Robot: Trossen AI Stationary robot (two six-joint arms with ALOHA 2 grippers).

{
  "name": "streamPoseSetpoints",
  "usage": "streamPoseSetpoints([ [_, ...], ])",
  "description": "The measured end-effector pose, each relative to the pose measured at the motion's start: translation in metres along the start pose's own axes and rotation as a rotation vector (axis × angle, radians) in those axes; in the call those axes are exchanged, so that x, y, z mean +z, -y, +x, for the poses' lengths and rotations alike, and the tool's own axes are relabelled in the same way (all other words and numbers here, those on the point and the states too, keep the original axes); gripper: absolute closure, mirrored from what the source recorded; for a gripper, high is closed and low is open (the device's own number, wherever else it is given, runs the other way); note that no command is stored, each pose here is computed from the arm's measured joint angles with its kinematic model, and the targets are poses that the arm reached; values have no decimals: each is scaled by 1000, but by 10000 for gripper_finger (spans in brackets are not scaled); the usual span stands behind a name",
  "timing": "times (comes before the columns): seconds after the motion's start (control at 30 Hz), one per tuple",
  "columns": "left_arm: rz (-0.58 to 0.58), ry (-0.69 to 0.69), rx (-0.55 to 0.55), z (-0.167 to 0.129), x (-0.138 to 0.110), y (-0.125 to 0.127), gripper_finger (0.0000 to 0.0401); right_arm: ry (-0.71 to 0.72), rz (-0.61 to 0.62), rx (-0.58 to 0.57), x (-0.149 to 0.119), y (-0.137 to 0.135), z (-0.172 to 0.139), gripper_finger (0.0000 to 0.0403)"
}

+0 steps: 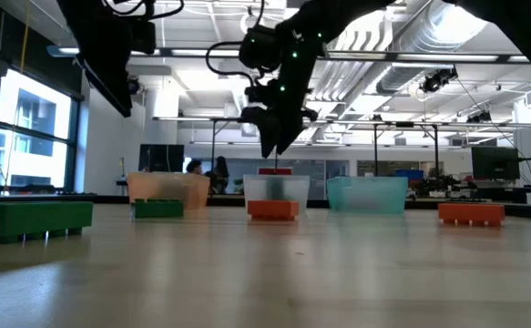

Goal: Sort & place blocks by color
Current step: Put the orange game piece into the bin

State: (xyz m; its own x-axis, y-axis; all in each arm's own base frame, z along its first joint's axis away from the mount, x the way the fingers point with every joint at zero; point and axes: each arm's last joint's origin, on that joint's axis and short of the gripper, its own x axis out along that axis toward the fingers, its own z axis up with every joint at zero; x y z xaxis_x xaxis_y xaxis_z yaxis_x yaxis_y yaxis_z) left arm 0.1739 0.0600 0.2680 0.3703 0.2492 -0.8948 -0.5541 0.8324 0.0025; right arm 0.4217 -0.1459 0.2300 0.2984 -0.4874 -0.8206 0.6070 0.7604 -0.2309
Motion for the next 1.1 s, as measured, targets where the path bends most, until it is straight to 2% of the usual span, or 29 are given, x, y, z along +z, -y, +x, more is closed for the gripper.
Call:
streamPoseSetpoints([
  [0.13,15,-37,-12,8,-10,8,174,-44,-73,-54,-8,-16,-13,188],
  [0.33,32,-86,-6,23,-27,17,174,-83,-150,-52,-16,-37,-31,188],
  [0.6,92,-34,-60,29,-32,33,174,-143,-199,-70,-29,-57,-51,188],
  [0.73,120,-12,-87,27,-33,42,174,-207,-258,-118,-42,-63,-60,188],
  [1.1,175,38,-143,24,-35,57,174,-348,-424,-140,-78,-92,-89,188],
])
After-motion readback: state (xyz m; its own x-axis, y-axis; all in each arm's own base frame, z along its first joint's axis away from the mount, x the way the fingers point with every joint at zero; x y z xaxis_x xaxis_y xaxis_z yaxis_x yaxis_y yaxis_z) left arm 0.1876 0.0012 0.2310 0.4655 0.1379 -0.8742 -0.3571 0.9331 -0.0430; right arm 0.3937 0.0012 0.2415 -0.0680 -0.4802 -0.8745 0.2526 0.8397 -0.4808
